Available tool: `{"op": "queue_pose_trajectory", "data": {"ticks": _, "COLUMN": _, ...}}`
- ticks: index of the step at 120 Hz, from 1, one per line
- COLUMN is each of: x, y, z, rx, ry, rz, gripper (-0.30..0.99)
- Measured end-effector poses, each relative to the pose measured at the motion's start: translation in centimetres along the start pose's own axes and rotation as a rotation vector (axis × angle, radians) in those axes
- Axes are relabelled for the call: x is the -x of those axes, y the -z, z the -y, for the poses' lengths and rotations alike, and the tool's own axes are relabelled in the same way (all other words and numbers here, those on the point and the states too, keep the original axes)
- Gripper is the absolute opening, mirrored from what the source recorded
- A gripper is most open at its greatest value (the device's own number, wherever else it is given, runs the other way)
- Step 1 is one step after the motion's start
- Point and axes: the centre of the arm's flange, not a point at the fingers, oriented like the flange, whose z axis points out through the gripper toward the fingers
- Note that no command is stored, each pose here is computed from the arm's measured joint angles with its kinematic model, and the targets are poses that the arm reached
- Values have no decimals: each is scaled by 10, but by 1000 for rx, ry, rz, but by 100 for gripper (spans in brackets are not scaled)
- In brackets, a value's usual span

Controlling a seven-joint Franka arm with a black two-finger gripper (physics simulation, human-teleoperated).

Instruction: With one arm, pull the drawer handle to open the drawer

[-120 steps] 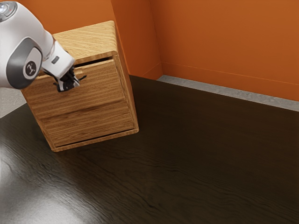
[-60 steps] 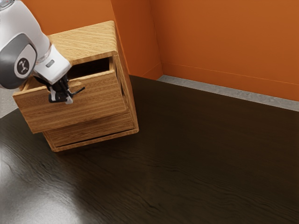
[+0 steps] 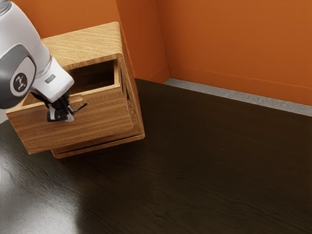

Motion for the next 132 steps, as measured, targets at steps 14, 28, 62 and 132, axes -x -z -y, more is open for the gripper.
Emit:
{"op": "queue_pose_trajectory", "data": {"ticks": 14, "x": -2, "y": 5, "z": -15, "rx": 2, "ry": 0, "rz": 8, "gripper": -6}}
{"op": "queue_pose_trajectory", "data": {"ticks": 28, "x": -4, "y": 10, "z": -24, "rx": 5, "ry": -1, "rz": 13, "gripper": -6}}
{"op": "queue_pose_trajectory", "data": {"ticks": 62, "x": -10, "y": 22, "z": -49, "rx": 13, "ry": -7, "rz": 12, "gripper": -6}}
{"op": "queue_pose_trajectory", "data": {"ticks": 132, "x": -13, "y": 40, "z": -71, "rx": 3, "ry": -19, "rz": 25, "gripper": -3}}
